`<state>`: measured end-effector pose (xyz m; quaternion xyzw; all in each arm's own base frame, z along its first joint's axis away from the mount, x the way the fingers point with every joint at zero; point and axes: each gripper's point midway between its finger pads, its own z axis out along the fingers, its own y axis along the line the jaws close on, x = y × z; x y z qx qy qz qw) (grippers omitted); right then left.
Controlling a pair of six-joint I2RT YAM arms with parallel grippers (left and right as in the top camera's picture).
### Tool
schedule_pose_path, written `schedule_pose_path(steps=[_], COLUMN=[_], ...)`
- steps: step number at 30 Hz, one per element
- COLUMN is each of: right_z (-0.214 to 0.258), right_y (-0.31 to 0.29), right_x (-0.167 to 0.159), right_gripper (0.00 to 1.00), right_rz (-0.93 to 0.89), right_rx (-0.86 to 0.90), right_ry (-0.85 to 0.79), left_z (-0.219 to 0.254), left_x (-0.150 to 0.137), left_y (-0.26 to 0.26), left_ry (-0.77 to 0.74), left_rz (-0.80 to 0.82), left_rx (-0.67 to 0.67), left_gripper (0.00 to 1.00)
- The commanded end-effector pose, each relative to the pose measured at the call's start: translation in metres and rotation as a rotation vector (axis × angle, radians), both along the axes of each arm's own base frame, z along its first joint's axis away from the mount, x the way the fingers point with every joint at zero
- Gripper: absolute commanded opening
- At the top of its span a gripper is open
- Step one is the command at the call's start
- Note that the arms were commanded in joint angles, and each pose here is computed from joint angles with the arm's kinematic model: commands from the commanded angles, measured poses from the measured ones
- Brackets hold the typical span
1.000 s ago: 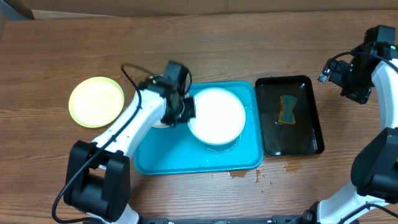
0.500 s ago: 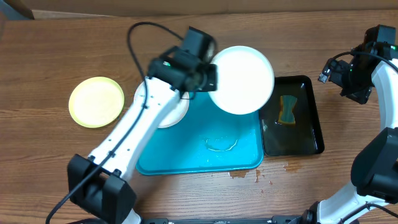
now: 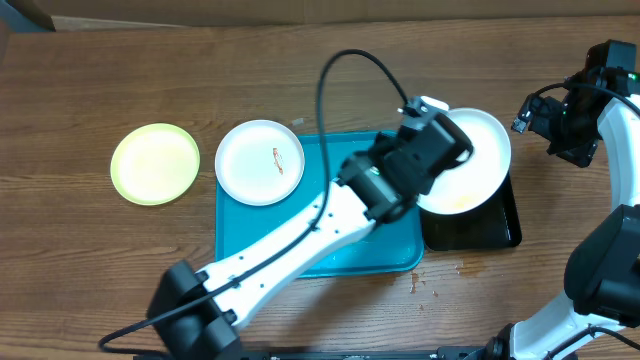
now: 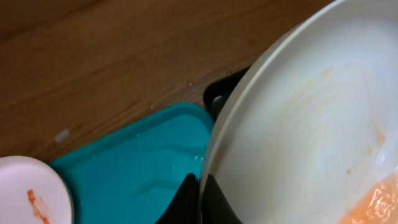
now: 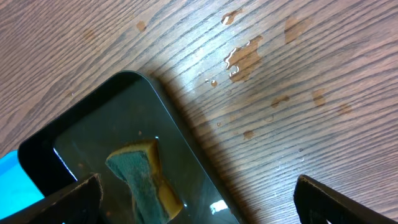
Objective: Clean dirty plates on tray and stack at the side
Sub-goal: 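Lift the white plate with the left gripper and carry it over the black tray, then dip the white plate into the water in the black tray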
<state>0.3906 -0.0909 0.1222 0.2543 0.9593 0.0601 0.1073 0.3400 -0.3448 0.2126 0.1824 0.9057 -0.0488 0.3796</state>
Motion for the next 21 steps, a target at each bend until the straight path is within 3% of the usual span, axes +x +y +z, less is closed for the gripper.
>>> schedule_pose_path(steps=[1, 6, 10, 15, 21], right_z=[0.005, 0.005, 0.005, 0.005, 0.005], right_y=[-0.001, -0.001, -0.001, -0.001, -0.001], right_x=[0.003, 0.003, 0.003, 0.003, 0.003], right_gripper=[1.00, 1.00, 1.00, 1.00, 1.00], right_rz=[-0.005, -0.005, -0.005, -0.005, -0.005], right_rx=[-0.002, -0.002, -0.002, -0.002, -0.002], right_ry=[-0.017, -0.017, -0.017, -0.017, -0.017], left_z=[-0.007, 0.014, 0.050, 0.063, 0.069], left_x=[0.007, -0.002, -0.026, -0.053, -0.057], left_y=[-0.015, -0.022, -0.043, -0.064, -0.061], left_ry=[-0.171, -0.381, -0.567, -0.642, -0.666], left_rz=[-0.039, -0.008, -0.033, -0.125, -0.100], left_rx=[0.218, 0.411, 0.535, 0.630, 0.667], left_gripper=[0.04, 0.04, 0.04, 0.04, 0.04])
